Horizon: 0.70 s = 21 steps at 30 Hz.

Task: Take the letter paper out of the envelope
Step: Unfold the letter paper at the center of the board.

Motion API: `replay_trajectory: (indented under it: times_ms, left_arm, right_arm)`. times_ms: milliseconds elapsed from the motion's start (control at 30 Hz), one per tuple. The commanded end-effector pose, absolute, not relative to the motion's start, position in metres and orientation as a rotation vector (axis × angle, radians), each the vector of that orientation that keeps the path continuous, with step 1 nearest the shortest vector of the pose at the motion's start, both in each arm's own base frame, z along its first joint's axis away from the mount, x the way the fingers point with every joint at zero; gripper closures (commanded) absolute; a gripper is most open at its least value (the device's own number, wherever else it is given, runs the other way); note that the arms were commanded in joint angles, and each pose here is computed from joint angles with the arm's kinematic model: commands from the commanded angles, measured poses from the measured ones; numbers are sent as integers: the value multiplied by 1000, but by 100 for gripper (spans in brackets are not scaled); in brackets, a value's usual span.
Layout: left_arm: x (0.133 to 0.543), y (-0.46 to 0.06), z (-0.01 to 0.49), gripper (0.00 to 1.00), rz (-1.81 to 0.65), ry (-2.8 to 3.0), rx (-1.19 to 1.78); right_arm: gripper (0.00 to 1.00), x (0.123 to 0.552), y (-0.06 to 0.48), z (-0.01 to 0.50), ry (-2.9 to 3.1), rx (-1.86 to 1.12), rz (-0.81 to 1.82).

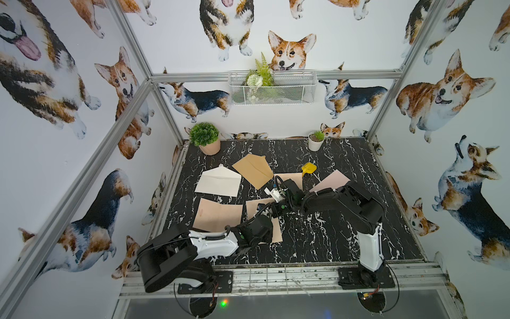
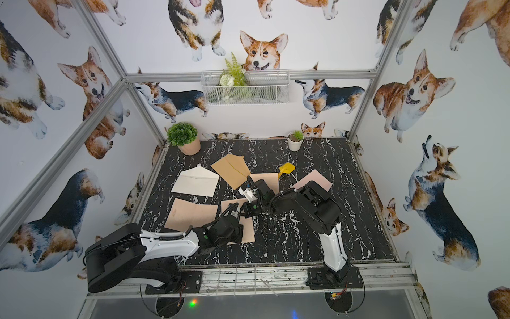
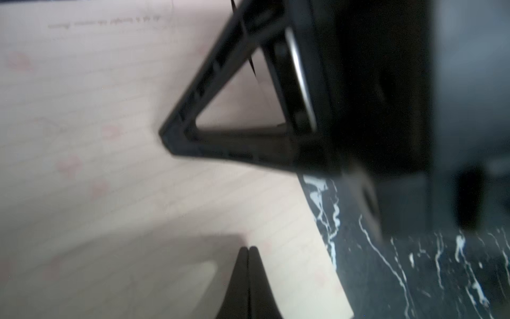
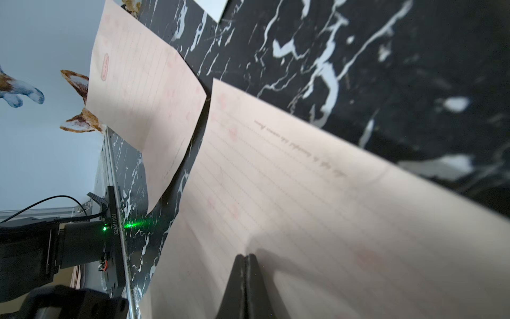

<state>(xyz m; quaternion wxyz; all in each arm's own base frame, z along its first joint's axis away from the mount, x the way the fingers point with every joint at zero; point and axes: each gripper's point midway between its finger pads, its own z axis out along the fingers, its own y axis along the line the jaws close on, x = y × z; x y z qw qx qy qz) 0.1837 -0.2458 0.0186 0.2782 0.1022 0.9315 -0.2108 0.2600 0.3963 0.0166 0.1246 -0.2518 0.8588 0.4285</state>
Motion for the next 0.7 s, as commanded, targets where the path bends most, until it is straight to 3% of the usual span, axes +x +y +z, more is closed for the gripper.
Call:
replay_trajectory:
  times_ms: [0,267,400,500,667]
  left_arm:
    - [172,-232,11,94,-530,2559,282]
    - [185,-246,30,94,-537,2513,298]
    - [210,-248,76,87,-549,2405,309]
    - [240,-235,115,82,-546,2316,283]
    - [306,-179,142,69,-549,2222,94]
  right_arm:
    - [100,275,385,1,2548,-710,1119]
    - [100,287,374,70,2431,-744,1051]
    - [89,301,338,127,2336,-705,988]
    - [85,319,288,179,2233,-608,974]
    - [67,363,130,234,2050,-161,798]
